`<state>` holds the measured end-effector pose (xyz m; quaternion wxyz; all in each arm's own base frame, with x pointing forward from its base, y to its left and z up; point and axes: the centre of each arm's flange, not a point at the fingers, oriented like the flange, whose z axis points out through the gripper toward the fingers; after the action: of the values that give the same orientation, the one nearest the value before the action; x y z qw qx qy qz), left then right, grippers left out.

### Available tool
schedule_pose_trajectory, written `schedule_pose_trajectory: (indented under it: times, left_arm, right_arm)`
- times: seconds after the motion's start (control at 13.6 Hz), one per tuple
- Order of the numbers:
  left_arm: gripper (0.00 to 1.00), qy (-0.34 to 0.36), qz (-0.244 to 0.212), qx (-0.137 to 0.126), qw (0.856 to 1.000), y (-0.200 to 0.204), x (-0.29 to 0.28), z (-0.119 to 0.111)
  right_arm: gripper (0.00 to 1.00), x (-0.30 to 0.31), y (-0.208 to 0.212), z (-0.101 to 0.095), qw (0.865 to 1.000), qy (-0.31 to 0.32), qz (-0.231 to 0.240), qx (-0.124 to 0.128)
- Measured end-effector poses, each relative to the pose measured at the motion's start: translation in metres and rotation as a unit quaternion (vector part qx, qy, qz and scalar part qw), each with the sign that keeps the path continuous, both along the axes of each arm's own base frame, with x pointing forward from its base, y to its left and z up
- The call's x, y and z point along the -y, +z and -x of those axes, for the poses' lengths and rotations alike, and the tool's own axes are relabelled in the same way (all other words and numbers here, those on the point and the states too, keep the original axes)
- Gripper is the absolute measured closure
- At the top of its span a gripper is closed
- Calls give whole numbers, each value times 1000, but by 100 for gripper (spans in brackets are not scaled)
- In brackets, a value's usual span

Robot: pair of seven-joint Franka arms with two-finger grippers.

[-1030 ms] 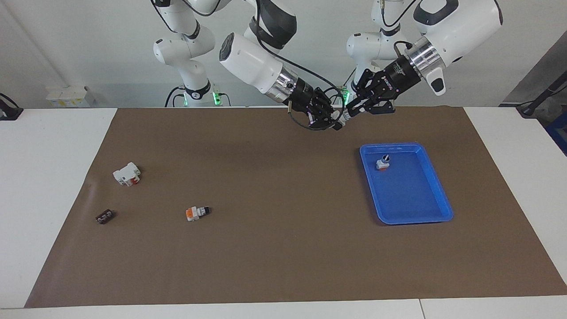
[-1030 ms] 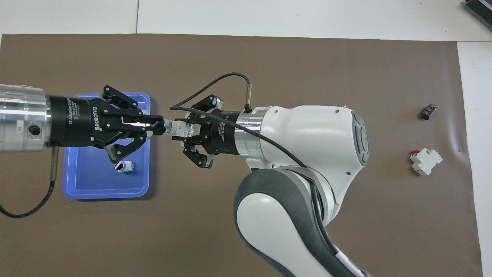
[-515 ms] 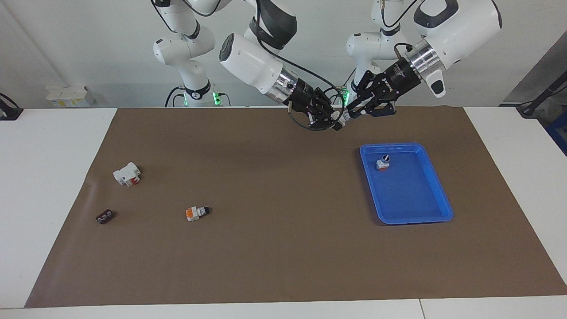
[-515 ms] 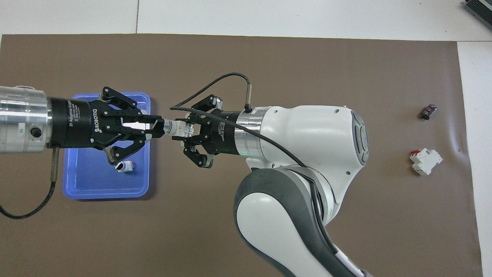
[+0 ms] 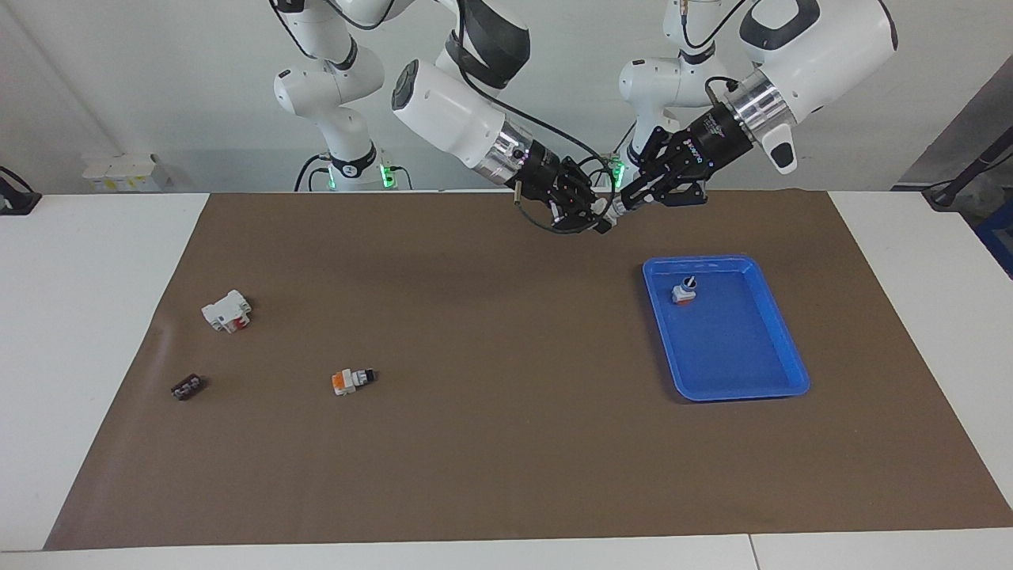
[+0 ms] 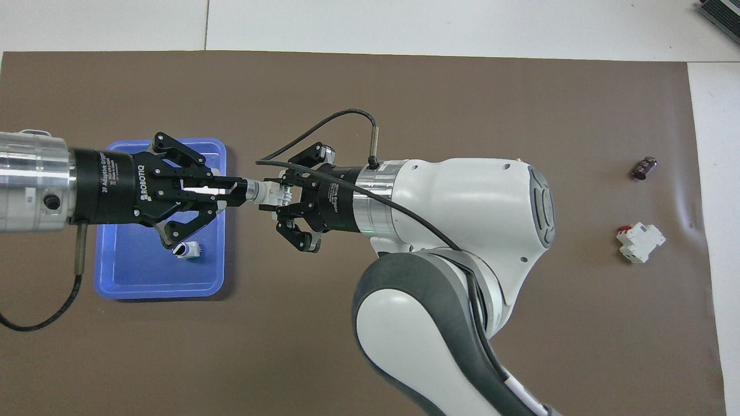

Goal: Turn and place switch with both arms

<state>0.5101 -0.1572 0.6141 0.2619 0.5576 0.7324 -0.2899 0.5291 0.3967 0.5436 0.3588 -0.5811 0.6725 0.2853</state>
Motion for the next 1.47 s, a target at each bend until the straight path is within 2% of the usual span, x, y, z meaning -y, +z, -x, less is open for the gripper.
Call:
schedule_pose_trajectory:
  times: [0.29,0.44,0.66,0.81,1.03,1.18,1.32,1.47]
  left_arm:
    - [80,-6,-1,7,1000,1,1,0]
    - [80,-23,-2,25,999,2,1,0]
    - [80,-90,-8,95,991,5,3,0]
    - [80,-145,-15,151,978,6,5,1]
    - [81,-240,-28,238,941,5,8,3]
    - [81,-306,-43,288,906,5,10,5]
    - [81,-356,-56,328,873,6,14,6]
    - [86,-412,-65,368,831,9,24,11]
  right_arm:
    - [67,0,1,0,1000,0,0,0]
    - [67,1,1,0,1000,0,0,1]
    - [67,2,4,0,1000,0,-1,2]
    - [67,4,5,0,1000,2,0,0]
    - [67,6,4,2,1000,10,4,-3]
    - [67,5,2,5,1000,15,7,-8]
    - [67,6,0,6,1000,17,8,-10]
    - [67,6,-5,6,1000,16,11,-13]
